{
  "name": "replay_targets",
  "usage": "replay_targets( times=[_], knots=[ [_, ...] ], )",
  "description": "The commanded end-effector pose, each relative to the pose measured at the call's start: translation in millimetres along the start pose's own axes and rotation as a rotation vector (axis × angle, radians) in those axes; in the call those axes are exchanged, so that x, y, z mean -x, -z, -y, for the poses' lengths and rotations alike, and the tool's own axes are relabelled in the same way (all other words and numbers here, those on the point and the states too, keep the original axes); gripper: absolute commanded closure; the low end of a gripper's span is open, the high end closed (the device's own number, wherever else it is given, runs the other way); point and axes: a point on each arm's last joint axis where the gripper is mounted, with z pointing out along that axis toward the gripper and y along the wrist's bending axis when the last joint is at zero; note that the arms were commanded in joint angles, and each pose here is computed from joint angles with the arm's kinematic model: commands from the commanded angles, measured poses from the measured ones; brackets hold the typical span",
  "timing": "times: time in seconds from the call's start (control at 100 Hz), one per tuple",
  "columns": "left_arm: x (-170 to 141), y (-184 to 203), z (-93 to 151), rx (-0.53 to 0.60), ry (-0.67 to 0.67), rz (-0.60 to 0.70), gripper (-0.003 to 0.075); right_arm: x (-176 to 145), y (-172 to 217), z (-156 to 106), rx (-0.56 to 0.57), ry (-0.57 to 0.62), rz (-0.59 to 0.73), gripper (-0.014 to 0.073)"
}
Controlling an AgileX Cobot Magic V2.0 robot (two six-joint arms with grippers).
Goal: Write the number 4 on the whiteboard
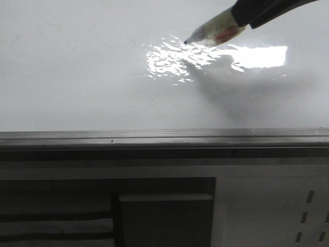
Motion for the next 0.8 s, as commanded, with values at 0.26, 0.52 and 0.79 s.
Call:
replay_targets(
  times=[0.26,0.52,0.79],
  knots=[
    [13,5,-1,0.020,0.029,0.091,0.0377,4,-26,5,0.000,-0.004,-0.024,0.0641],
    [14,5,-2,0.024,0.020,0.096,0.0377,0,9,23,-0.077,-0.041,-0.040,0.0641],
    [14,5,-2,0.028,0.018,0.100,0.0377,8,31,5,-0.039,-0.018,0.066,0.0641]
  ],
)
